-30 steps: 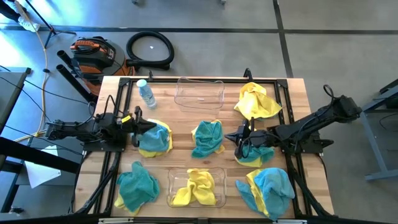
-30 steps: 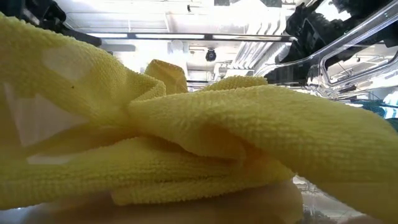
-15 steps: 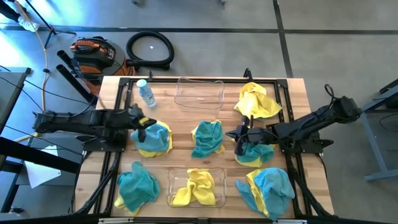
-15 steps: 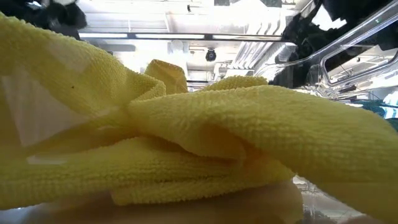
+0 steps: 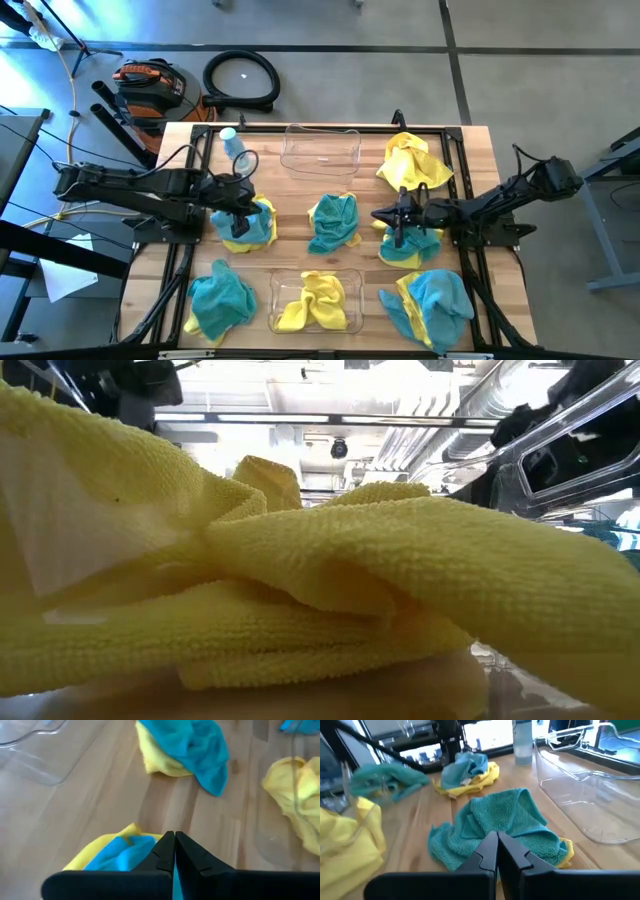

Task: Sort microfiber towel by color & place in baskets
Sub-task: Put the blue towel into the top transparent bin

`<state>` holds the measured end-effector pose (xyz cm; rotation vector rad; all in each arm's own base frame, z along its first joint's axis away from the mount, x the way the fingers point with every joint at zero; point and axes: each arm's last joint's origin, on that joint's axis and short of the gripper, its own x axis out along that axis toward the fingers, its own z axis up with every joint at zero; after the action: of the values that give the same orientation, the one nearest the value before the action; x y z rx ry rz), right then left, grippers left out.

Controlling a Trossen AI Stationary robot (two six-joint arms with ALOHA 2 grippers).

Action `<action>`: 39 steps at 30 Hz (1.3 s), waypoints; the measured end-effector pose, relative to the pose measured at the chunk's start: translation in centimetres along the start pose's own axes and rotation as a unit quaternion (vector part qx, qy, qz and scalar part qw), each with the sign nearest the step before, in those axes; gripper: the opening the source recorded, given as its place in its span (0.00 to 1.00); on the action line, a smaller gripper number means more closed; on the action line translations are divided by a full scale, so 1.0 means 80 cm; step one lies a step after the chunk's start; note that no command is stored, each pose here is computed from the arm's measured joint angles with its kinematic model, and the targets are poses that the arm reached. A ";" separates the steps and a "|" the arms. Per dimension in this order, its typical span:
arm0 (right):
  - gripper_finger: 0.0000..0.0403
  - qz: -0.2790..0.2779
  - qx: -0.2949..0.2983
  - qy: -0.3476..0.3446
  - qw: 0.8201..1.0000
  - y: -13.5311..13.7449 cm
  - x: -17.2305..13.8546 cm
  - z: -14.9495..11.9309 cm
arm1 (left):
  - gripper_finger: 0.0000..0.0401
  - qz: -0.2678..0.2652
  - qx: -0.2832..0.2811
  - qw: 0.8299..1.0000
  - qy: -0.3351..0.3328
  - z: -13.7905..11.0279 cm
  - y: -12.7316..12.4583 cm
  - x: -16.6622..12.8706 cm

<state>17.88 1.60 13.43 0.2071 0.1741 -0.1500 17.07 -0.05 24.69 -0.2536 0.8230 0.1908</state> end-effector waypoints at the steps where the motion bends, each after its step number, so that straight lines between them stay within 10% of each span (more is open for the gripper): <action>1: 0.00 0.001 0.005 -0.003 1.000 -0.001 -0.001 -0.001 | 0.02 0.000 -0.001 1.000 0.001 0.003 -0.001 0.001; 20: 0.00 0.015 -0.013 -0.003 1.000 0.003 0.003 0.004 | 0.38 0.091 -0.009 0.974 0.207 -0.034 0.009 0.062; 26: 0.00 0.014 -0.012 -0.002 1.000 0.003 0.003 0.004 | 0.31 0.108 -0.004 0.961 0.253 -0.052 0.014 0.081; 32: 0.00 0.014 -0.014 0.000 1.000 0.003 0.003 0.004 | 0.03 0.110 0.010 0.957 0.266 -0.053 0.014 0.085; 39: 0.00 0.013 -0.014 0.001 1.000 0.003 0.003 0.004 | 0.00 0.155 0.027 0.957 0.242 -0.014 0.008 0.047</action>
<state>18.19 1.73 13.70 0.1811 0.1746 -0.1205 18.61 0.50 21.12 -0.1180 1.3550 0.4100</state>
